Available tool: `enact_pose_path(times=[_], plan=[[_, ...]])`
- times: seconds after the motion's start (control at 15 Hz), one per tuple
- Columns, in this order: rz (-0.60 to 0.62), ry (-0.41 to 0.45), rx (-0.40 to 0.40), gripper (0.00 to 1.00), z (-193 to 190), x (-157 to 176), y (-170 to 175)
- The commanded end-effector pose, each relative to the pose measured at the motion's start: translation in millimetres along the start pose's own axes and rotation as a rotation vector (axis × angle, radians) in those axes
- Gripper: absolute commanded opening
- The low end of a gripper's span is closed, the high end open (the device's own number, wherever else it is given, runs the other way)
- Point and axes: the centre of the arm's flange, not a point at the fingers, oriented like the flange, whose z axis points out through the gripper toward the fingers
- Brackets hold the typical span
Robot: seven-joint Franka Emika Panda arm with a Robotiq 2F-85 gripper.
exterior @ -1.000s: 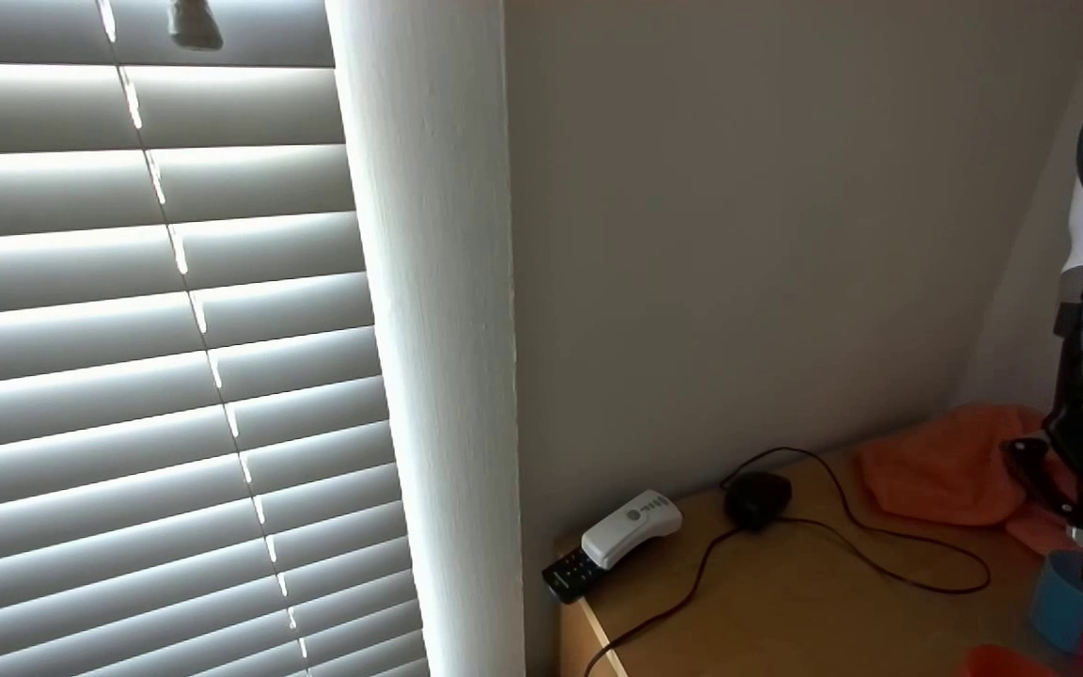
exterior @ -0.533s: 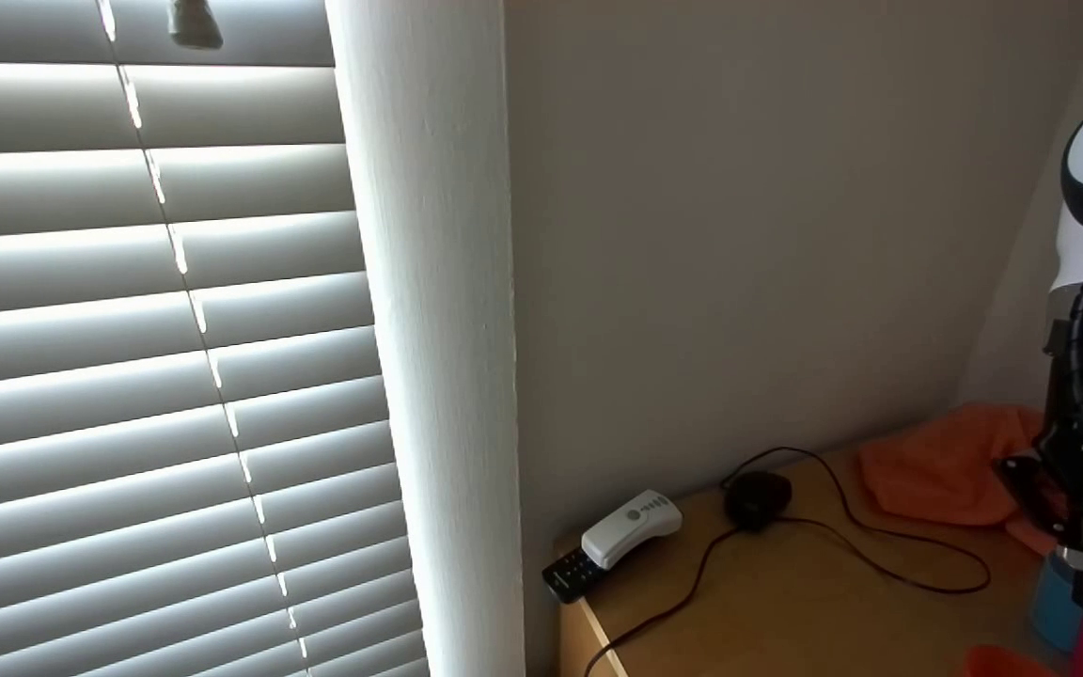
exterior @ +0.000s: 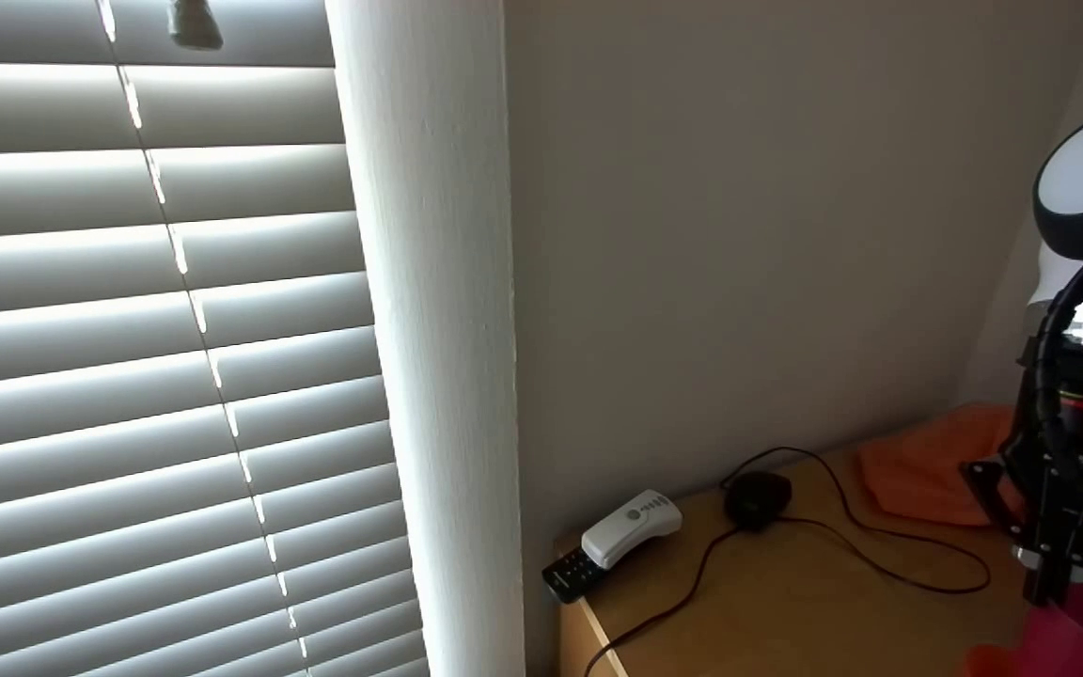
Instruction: Pick up the pink cup and put it in the orange cup
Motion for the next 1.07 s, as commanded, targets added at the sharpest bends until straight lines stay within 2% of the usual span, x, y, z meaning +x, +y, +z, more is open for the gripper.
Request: enact_pose_path(times=[0.0,0.67,0.73,0.8,1.0], plan=[[-0.042,-0.033,0.047,0.01,11.4,2.6,-3.0],[-0.038,-0.015,0.038,0.01,22.0,12.2,-6.2],[-0.029,-0.012,0.038,0.29,22.9,13.0,-6.8],[-0.030,-0.015,0.038,0.29,23.3,13.4,-7.0],[-0.028,-0.020,0.047,0.52,21.6,12.0,-5.9]])
